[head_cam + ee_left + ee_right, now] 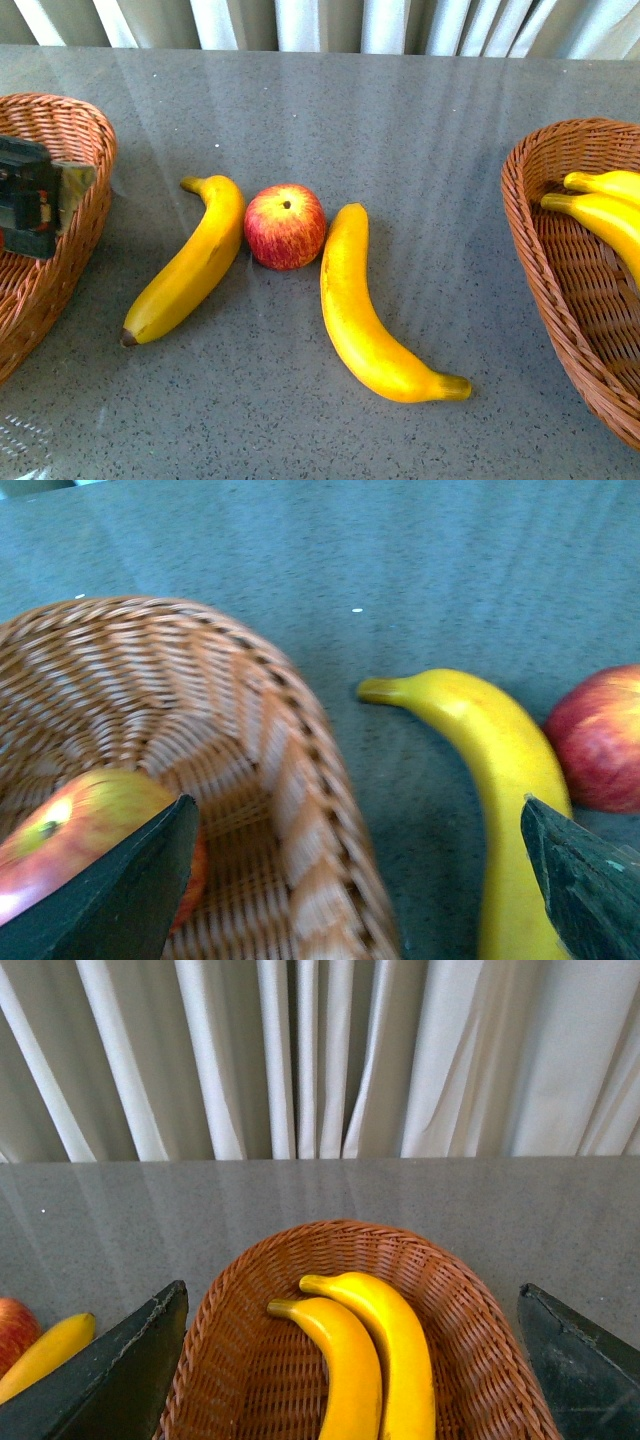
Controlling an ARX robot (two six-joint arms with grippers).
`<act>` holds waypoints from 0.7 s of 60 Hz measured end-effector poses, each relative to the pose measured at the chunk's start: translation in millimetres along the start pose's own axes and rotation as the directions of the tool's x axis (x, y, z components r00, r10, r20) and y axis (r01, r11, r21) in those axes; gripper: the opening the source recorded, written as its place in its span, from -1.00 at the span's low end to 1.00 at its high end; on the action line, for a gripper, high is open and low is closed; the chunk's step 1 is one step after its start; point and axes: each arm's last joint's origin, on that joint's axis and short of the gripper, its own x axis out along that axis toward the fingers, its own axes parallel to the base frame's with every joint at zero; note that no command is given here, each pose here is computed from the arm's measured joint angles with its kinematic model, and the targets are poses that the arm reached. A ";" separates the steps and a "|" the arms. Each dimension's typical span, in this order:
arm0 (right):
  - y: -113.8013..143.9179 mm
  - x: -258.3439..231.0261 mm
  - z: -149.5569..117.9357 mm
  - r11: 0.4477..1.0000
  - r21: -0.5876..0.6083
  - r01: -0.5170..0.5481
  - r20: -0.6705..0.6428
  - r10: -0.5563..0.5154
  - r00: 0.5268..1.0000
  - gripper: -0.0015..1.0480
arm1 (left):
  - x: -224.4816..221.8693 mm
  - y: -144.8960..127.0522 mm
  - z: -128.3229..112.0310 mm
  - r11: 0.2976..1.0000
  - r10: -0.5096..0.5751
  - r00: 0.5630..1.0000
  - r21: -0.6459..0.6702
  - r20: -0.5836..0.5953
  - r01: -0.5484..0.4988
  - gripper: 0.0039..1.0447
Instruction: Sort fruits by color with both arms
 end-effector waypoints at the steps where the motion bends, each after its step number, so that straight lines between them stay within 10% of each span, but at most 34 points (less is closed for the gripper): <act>1: 0.0 0.0 0.0 1.000 0.000 0.000 0.000 0.000 1.000 0.82 | 0.7 -2.0 1.1 1.000 -0.008 1.000 0.004 0.002 0.008 0.83; 42: 0.0 0.0 0.0 1.000 0.000 0.000 0.000 0.000 1.000 0.82 | 70.2 -76.2 22.0 0.971 -0.218 0.975 0.090 -0.033 0.220 0.83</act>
